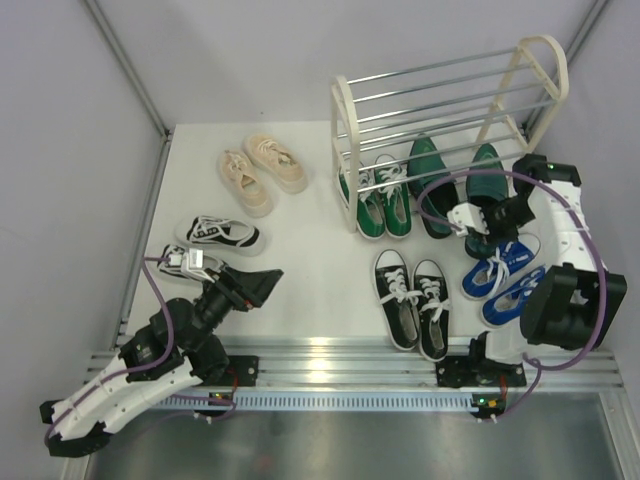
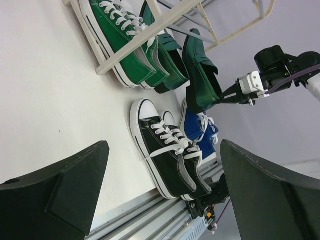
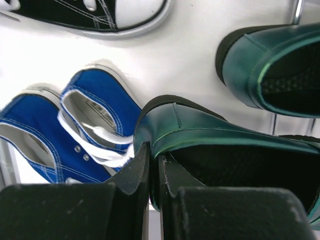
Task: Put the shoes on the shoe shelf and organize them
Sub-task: Place the shoe at the shoe shelf.
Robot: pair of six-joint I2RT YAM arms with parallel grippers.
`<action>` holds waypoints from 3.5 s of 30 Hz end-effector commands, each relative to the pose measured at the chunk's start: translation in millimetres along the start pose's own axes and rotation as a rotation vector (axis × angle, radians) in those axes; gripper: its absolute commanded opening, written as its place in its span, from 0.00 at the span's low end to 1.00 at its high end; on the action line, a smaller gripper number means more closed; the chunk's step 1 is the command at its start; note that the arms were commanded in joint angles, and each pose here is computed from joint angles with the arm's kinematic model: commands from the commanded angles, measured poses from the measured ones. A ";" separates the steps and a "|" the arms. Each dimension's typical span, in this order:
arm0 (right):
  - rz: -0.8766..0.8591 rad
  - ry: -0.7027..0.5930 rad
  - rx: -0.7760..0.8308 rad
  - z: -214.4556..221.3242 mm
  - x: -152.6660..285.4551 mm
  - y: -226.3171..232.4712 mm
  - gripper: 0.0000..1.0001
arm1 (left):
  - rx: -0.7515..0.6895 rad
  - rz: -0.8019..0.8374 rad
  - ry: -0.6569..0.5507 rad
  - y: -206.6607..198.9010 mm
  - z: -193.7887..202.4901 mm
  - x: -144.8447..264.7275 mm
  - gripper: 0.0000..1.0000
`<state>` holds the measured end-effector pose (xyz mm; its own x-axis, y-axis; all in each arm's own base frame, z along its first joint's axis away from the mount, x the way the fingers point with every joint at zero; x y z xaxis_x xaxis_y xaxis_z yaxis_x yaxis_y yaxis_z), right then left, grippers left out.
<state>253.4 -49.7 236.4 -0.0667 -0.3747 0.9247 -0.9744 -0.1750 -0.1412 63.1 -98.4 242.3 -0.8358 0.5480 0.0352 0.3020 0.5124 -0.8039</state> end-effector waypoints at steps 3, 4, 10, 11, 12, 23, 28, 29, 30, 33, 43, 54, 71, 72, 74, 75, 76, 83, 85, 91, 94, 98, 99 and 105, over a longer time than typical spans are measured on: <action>0.028 0.024 0.132 -6.3 32.6 -15.2 0.00 | -0.009 0.009 -0.028 -0.6 -3.5 0.7 0.98; 0.019 0.023 0.134 -3.5 30.8 -19.8 0.00 | -0.011 0.007 -0.027 -0.5 -3.2 0.3 0.98; -0.027 0.044 0.211 7.1 24.4 -33.8 0.00 | -0.009 0.000 -0.026 0.5 -2.4 -0.3 0.98; -0.034 0.051 0.222 8.2 23.8 -35.7 0.00 | -0.006 0.002 -0.027 0.9 -2.0 -0.4 0.98; -0.047 0.047 0.217 11.3 20.6 -37.8 0.00 | -0.008 -0.002 -0.026 0.9 -2.1 -0.6 0.98; 0.002 0.081 0.331 23.9 7.3 -59.7 0.01 | -0.006 -0.018 -0.037 3.2 -1.5 -2.1 0.98; 0.034 0.085 0.395 25.8 7.1 -71.7 0.01 | -0.003 -0.026 -0.048 4.2 -1.9 -2.7 0.98; 0.039 0.088 0.406 26.3 6.9 -73.3 0.01 | -0.003 -0.027 -0.050 4.2 -2.0 -2.7 0.98; 0.036 0.085 0.411 26.9 5.0 -75.0 0.01 | -0.004 -0.032 -0.050 5.2 -1.3 -3.4 0.98; 0.040 0.075 0.430 27.9 3.8 -81.4 0.01 | 0.002 -0.035 -0.052 5.8 -0.8 -3.6 0.98; 0.103 0.029 0.427 21.7 2.6 -102.1 0.05 | 0.006 -0.040 -0.061 5.8 -0.4 -6.3 0.98; 0.151 0.042 0.330 31.4 -14.6 -102.2 0.47 | 0.004 -0.034 -0.058 4.7 -1.1 -5.6 0.98; 0.501 -0.059 -0.144 -12.8 44.9 -49.9 0.68 | -0.032 -0.003 -0.039 2.5 -2.7 -1.1 0.98; 0.519 -0.108 -0.341 -14.4 38.4 -40.1 0.69 | -0.034 -0.004 -0.038 2.2 -3.3 -0.4 0.98; 0.669 -0.168 -0.504 -19.9 50.0 -39.0 0.72 | -0.046 -0.014 -0.038 4.6 -3.1 0.5 0.98; 0.675 -0.251 -0.734 -20.9 40.0 -30.6 0.78 | -0.049 -0.014 -0.037 5.1 -2.8 0.8 0.98; 0.732 -0.308 -0.829 -15.7 43.3 -29.4 0.83 | -0.054 -0.015 -0.036 6.1 -2.2 0.8 0.98; 0.964 -0.455 -1.490 7.7 8.9 -11.6 0.99 | -0.058 -0.015 -0.015 8.9 2.3 -0.3 0.98; 0.980 -0.448 -1.530 14.4 1.4 -15.3 0.99 | -0.054 -0.015 -0.009 9.6 3.8 -0.7 0.98; 1.018 -0.518 -1.645 27.1 -8.8 -36.2 0.86 | -0.044 -0.017 0.019 13.3 10.4 -2.5 0.98; 1.034 -0.515 -1.698 34.2 -14.9 -43.2 0.77 | -0.041 -0.016 0.028 14.0 12.0 -2.8 0.98; 1.017 -0.481 -1.730 43.4 -26.8 -48.2 0.67 | -0.037 -0.016 0.026 13.5 11.5 -2.6 0.98; 1.013 -0.461 -1.741 47.3 -31.8 -49.0 0.66 | -0.037 -0.016 0.028 13.8 12.0 -2.8 0.98; 1.004 -0.440 -1.745 54.7 -44.8 -52.5 0.49 | -0.021 -0.017 0.032 14.4 13.7 -3.6 0.98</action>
<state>305.9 -70.6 172.3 -0.7527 0.0105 0.6582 0.2140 0.9495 0.2295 64.2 -101.3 222.7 -0.8281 0.5547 0.0817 0.2937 0.5533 -0.7795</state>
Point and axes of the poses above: each gripper's point midway between its finger pads, its own x axis back along the fingers, its own y axis along the line the jaws close on, z = x × y, the point moved 10 cm from there along x, back along the fingers, and after that the axes turned 1 degree about x, right-handed, at the moved point
